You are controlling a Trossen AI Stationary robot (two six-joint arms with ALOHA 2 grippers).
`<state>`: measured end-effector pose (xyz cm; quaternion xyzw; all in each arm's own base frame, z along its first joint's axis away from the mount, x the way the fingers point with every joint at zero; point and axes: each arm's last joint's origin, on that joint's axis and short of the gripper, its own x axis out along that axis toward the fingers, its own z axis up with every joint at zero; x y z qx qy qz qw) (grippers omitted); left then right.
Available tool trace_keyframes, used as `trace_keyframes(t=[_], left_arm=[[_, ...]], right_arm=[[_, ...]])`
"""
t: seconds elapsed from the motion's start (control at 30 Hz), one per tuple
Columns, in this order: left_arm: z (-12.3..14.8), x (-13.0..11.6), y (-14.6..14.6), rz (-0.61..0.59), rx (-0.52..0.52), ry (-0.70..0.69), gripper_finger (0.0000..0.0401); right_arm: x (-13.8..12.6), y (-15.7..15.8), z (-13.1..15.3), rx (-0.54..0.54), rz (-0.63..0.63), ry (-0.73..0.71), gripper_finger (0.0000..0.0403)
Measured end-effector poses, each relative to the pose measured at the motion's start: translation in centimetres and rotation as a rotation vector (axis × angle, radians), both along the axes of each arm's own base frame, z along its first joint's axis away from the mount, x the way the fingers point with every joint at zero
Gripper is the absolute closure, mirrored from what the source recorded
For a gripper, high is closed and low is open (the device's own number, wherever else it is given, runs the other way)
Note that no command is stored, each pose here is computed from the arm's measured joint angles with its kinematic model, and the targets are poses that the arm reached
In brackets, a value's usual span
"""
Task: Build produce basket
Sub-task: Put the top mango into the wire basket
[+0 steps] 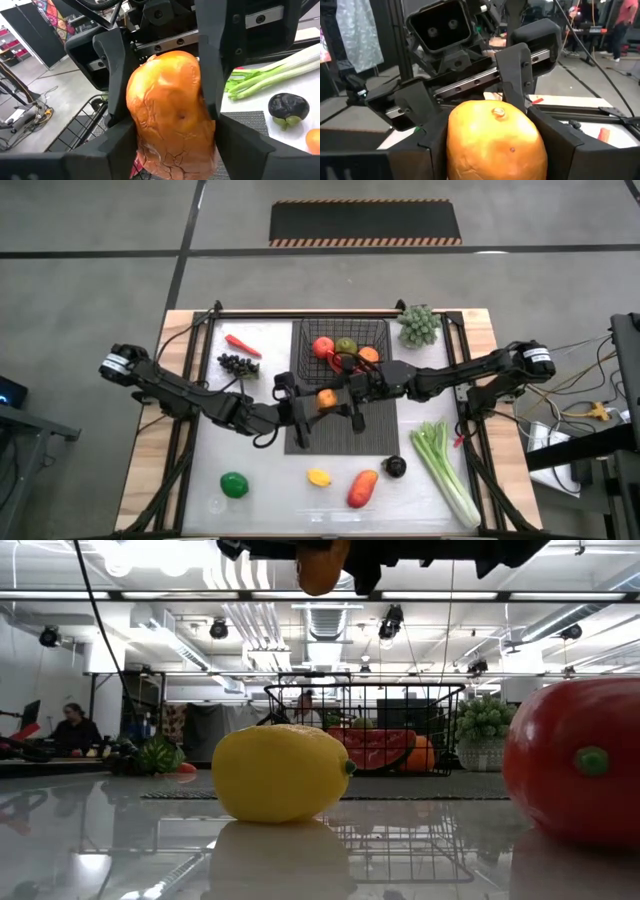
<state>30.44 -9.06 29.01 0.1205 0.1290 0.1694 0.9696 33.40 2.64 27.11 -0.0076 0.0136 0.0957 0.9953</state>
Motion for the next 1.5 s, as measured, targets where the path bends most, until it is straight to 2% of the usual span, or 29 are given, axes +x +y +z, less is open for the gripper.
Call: trace_keyframes(t=[0.2,0.43,0.53,0.8,0.9,1.13,1.23,1.5], left_arm=[[-0.1,0.0,0.0,0.005,0.021,0.012,0.0122],[0.1,-0.1,0.2,0.004,0.064,0.024,0.0118],[0.1,-0.1,0.4,0.02,0.07,0.027,0.0118],[0.2,-0.7,0.8,0.138,0.095,0.018,0.0117],[0.2,-1.2,1.1,0.153,0.117,0.024,0.0117],[0.6,-3.0,1.7,0.144,0.105,-0.001,0.0118],[1.0,-3.8,2.0,0.138,0.092,-0.024,0.0118],[1.2,-5.0,2.4,0.138,0.059,-0.07,0.0118]], right_arm=[[0.0,-0.1,0.0,0.01,-0.007,0.003,0.0191],[-0.1,-0.3,0.2,0.028,-0.009,-0.002,0.0184],[-0.2,-0.5,0.3,0.035,-0.051,0.001,0.0183],[-1.1,-0.8,1.0,0.069,-0.135,0.026,0.0182],[-1.8,-1.0,1.5,0.065,-0.21,0.056,0.0181],[-3.1,-2.2,1.6,0.019,-0.528,0.144,0.0181],[-2.9,-3.2,1.2,0.016,-0.593,0.156,0.018],[-0.7,-7.0,-2.1,0.122,-0.727,0.182,0.018]])
